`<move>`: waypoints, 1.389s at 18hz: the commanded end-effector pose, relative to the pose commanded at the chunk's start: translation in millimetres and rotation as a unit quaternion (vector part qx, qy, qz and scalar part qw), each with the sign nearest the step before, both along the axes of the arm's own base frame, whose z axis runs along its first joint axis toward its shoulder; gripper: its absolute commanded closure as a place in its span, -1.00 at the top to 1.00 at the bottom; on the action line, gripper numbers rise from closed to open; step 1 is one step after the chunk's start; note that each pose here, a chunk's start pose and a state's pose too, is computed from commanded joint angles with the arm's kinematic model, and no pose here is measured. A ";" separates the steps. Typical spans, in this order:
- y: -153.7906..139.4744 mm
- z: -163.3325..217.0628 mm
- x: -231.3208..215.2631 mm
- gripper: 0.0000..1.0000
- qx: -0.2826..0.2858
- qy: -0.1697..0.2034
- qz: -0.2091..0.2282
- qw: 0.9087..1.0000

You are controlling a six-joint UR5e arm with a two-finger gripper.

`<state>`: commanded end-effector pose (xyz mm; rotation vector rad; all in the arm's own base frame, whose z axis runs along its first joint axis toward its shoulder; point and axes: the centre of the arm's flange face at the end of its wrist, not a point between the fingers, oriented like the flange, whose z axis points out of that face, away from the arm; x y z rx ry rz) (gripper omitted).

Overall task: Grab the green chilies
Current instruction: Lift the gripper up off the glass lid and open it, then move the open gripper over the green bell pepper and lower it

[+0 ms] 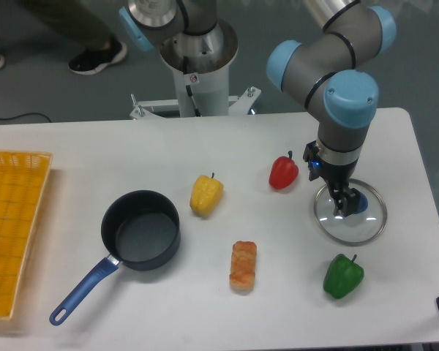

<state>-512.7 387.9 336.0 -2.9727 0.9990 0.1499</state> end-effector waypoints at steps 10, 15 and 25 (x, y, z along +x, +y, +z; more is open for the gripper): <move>-0.4 -10.5 -0.1 1.00 0.003 -0.007 0.025 1.000; 9.1 -21.1 0.2 1.00 0.011 -0.017 0.166 0.986; 28.8 -33.8 -30.7 1.00 0.037 0.001 0.259 0.965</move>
